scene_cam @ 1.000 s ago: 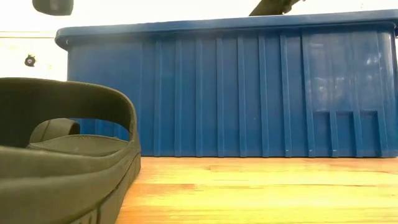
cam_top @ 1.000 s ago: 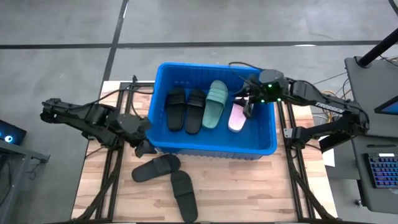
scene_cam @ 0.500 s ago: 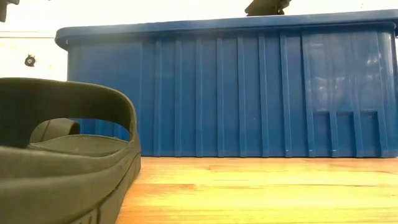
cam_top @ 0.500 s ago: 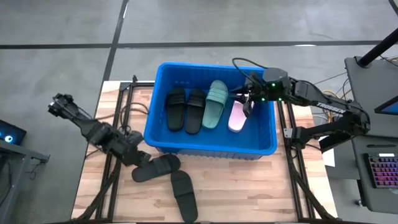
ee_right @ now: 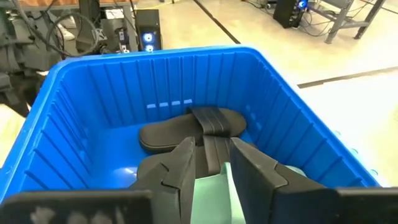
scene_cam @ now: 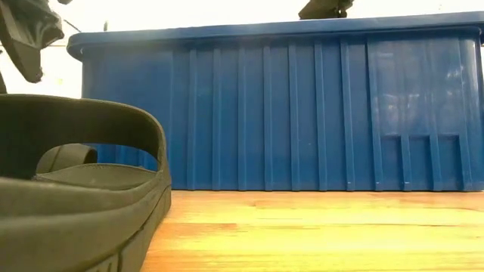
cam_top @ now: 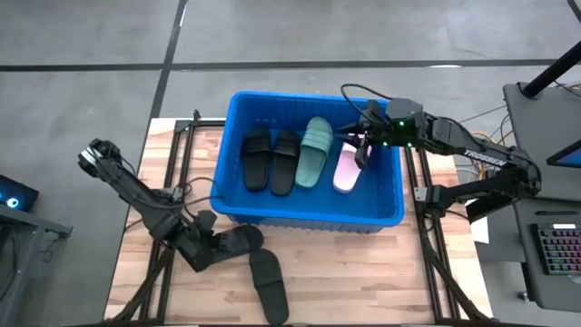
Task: Pick and place slides into bin
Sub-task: Put the top black slide into the blue bin
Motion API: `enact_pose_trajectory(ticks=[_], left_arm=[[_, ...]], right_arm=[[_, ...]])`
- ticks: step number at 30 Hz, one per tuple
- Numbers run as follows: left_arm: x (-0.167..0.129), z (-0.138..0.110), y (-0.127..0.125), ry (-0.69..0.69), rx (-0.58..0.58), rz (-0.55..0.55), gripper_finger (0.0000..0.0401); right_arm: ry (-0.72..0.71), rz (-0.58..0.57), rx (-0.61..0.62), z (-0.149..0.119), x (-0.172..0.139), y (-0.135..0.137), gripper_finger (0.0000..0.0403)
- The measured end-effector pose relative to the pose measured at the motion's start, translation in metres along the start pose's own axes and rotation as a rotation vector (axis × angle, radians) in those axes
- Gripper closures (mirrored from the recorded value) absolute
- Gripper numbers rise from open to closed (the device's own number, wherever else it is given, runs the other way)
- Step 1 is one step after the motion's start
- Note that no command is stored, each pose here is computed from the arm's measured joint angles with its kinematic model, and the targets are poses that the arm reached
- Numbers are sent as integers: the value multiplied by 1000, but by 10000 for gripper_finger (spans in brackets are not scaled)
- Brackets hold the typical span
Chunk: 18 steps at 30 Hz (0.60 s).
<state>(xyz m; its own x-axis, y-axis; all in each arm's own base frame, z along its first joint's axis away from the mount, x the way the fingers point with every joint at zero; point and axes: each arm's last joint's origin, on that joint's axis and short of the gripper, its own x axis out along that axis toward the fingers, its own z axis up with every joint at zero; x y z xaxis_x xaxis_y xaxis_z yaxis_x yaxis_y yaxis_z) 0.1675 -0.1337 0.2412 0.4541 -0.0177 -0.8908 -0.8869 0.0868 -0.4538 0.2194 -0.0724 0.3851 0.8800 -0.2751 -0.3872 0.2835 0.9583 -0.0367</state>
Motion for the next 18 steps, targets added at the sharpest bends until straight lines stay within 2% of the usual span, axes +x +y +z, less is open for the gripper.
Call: enact_pose_trajectory(ticks=[4, 18], left_arm=[[14, -5, 7, -32, -22, -53, 240], [52, -14, 12, -108, -12, 1, 240]], right_arm=[[0, 0, 1, 0, 0, 0, 314], [0, 0, 20, 0, 0, 0, 318]])
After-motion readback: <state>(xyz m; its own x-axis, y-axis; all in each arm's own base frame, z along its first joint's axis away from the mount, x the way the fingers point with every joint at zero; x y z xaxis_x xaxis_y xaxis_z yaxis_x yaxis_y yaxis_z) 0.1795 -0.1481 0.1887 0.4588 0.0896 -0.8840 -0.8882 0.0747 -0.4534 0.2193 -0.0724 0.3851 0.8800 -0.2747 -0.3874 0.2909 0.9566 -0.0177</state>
